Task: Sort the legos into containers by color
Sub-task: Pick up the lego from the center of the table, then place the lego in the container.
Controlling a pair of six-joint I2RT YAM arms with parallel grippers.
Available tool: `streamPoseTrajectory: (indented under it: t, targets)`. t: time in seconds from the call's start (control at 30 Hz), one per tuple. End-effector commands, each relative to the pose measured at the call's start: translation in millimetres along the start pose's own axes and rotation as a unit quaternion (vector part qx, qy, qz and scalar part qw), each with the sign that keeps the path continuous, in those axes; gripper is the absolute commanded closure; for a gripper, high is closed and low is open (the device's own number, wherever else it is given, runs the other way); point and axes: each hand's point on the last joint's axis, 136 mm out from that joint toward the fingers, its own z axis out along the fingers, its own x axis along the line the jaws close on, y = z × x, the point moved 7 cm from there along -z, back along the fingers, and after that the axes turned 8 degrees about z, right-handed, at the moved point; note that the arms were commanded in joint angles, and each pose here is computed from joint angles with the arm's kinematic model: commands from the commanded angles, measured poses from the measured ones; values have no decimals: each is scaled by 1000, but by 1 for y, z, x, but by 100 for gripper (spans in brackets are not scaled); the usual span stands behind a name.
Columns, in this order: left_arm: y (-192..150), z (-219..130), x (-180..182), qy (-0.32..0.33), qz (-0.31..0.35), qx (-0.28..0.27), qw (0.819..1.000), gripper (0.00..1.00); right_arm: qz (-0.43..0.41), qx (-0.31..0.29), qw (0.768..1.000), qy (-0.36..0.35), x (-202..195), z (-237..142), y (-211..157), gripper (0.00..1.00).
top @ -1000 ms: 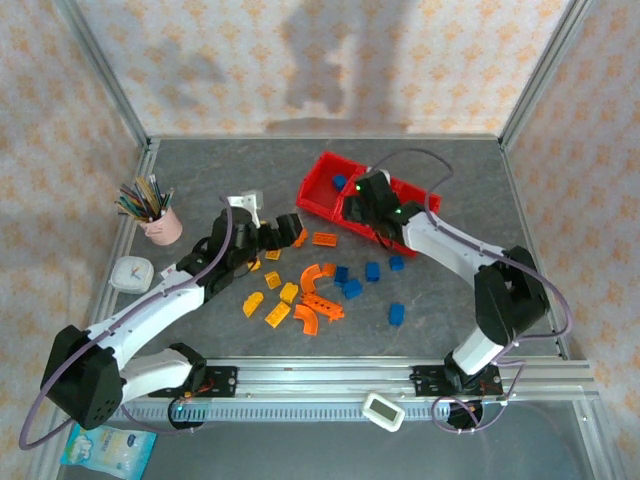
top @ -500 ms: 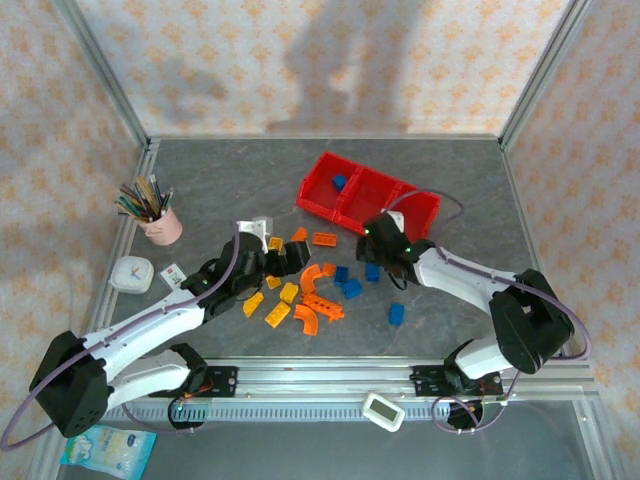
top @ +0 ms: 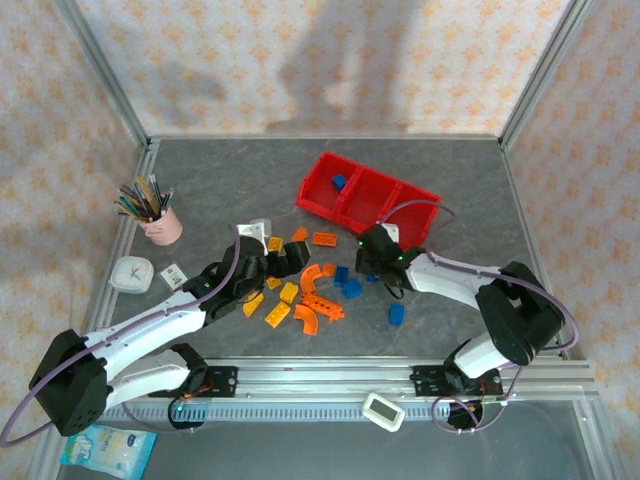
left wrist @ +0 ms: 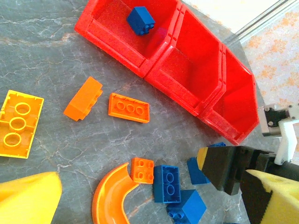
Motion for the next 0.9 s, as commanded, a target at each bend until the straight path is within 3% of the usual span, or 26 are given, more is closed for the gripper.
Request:
streamPoseTrajectory:
  t: [0.0, 0.33, 0.53, 0.87]
  targets:
    - [-1, 0, 3, 9, -3, -11, 1000, 1, -10, 0, 1000, -7, 2, 7, -5, 41]
    - [-1, -1, 5, 17, 4, -9, 1000, 1, -33, 4, 999, -27, 2, 17, -6, 60]
    - [0, -2, 3, 13, 5, -10, 1000, 1, -34, -9, 999, -10, 8, 4, 3, 73]
    - [17, -12, 0, 26, 23, -40, 999, 1, -34, -63, 996, 50, 46, -30, 49, 74]
